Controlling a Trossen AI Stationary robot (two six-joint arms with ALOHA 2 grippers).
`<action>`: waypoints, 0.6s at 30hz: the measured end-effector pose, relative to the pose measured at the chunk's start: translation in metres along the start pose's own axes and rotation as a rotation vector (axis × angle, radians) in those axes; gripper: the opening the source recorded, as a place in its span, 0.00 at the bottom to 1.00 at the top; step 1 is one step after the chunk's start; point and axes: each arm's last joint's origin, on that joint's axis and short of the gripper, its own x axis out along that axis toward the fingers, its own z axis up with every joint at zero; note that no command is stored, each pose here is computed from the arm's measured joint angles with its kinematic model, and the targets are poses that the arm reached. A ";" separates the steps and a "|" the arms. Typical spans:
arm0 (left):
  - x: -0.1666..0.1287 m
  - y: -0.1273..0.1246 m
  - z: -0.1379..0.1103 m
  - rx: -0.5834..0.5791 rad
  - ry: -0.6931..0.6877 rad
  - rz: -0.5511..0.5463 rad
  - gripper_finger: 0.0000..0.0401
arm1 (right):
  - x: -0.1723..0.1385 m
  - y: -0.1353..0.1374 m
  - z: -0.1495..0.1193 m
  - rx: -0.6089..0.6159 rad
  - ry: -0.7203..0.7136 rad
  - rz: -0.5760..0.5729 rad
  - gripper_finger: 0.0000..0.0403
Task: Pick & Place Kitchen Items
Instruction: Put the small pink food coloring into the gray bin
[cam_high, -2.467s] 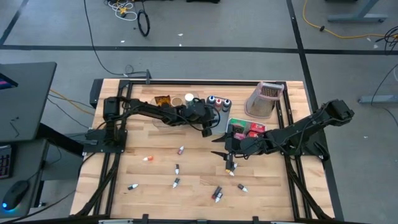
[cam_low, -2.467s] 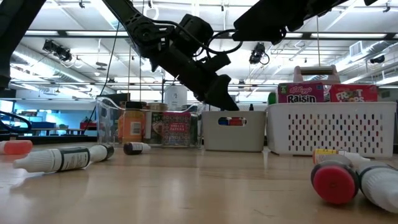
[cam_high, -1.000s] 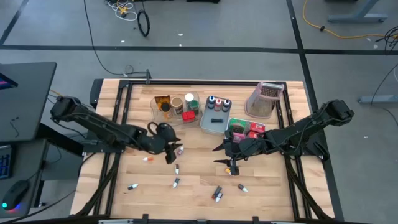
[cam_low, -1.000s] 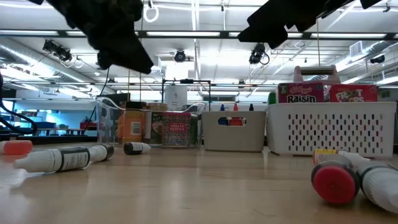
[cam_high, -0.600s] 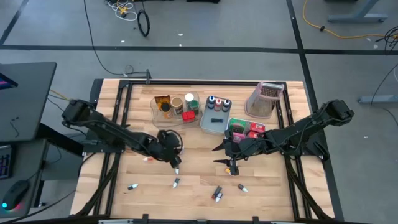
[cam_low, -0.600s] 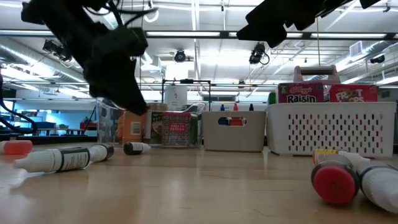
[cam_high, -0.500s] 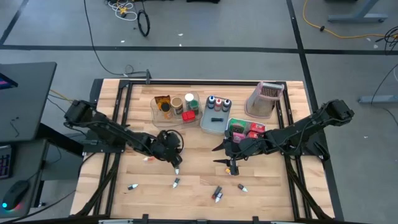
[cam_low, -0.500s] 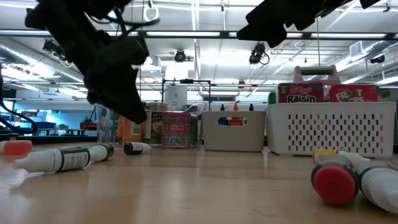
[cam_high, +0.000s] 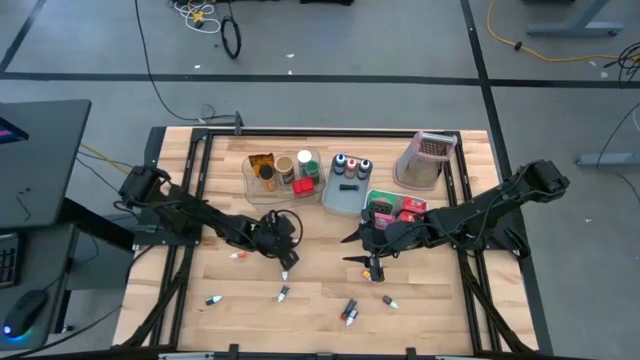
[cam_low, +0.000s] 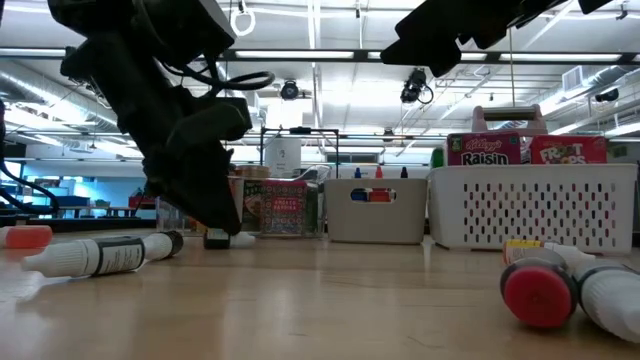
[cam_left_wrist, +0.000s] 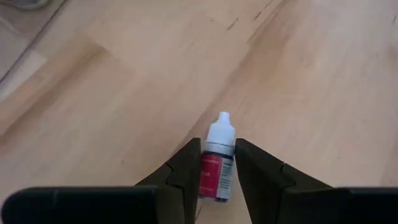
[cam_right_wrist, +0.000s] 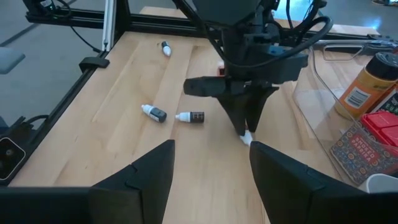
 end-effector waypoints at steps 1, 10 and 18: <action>0.002 0.000 0.000 0.009 0.000 -0.001 0.27 | 0.000 0.000 0.000 0.000 0.000 0.000 0.55; 0.002 -0.001 -0.002 0.294 0.036 -0.034 0.27 | 0.000 0.000 0.000 -0.001 0.003 0.000 0.55; 0.003 0.003 0.001 0.381 0.030 -0.015 0.26 | 0.000 0.000 0.000 -0.001 0.002 0.000 0.55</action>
